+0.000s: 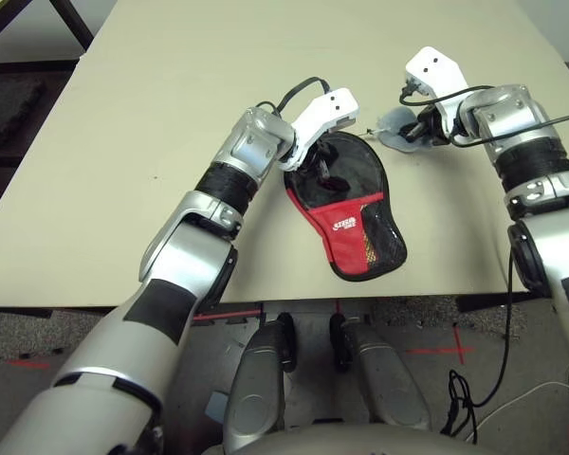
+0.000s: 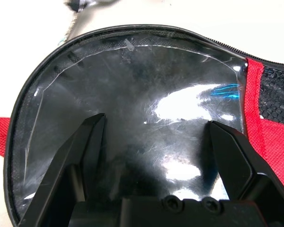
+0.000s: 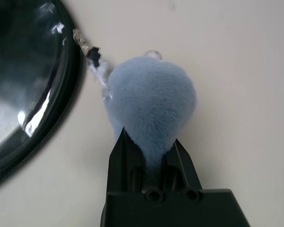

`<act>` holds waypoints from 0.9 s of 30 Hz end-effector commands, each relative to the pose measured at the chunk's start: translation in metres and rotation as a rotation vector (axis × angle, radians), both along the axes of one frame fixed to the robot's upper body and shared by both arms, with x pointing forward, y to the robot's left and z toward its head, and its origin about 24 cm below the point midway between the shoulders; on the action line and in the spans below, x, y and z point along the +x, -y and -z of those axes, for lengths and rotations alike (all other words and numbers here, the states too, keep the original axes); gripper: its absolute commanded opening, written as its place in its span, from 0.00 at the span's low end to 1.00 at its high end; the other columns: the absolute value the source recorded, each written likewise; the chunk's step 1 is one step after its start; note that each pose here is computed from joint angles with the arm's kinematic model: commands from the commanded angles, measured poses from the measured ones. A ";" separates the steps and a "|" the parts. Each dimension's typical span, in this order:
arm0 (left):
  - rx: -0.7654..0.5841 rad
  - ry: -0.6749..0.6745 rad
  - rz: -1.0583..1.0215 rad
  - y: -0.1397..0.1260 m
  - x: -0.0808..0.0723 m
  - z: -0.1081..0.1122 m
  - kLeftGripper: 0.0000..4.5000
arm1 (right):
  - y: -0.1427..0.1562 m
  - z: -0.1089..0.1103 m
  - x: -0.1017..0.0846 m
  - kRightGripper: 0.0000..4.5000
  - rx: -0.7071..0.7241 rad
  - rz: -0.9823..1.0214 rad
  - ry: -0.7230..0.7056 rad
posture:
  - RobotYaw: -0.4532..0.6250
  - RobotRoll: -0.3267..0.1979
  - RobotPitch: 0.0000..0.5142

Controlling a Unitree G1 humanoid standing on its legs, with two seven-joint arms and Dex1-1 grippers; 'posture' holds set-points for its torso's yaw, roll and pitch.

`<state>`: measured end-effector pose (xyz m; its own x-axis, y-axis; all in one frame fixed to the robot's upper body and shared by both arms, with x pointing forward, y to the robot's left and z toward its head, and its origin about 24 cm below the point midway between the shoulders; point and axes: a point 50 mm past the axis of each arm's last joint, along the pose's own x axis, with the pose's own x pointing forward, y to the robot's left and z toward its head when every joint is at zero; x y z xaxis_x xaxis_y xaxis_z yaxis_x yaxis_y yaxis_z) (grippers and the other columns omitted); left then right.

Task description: Store the ping-pong paddle in its case and zip it.

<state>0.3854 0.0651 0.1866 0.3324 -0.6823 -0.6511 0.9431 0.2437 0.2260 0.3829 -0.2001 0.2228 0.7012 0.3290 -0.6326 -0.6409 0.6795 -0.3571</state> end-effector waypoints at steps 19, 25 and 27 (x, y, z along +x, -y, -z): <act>0.051 -0.055 0.010 0.011 0.000 0.026 1.00 | 0.017 0.002 -0.133 0.04 -0.109 -0.017 -0.226 | 0.15 0.62 0.56; 0.050 -0.054 0.007 0.011 0.001 0.027 1.00 | 0.031 0.001 -0.158 0.04 -0.168 -0.011 -0.296 | 0.14 0.62 0.57; 0.049 -0.052 0.002 0.010 0.002 0.027 1.00 | 0.033 -0.003 -0.163 0.04 -0.179 -0.012 -0.299 | 0.14 0.62 0.57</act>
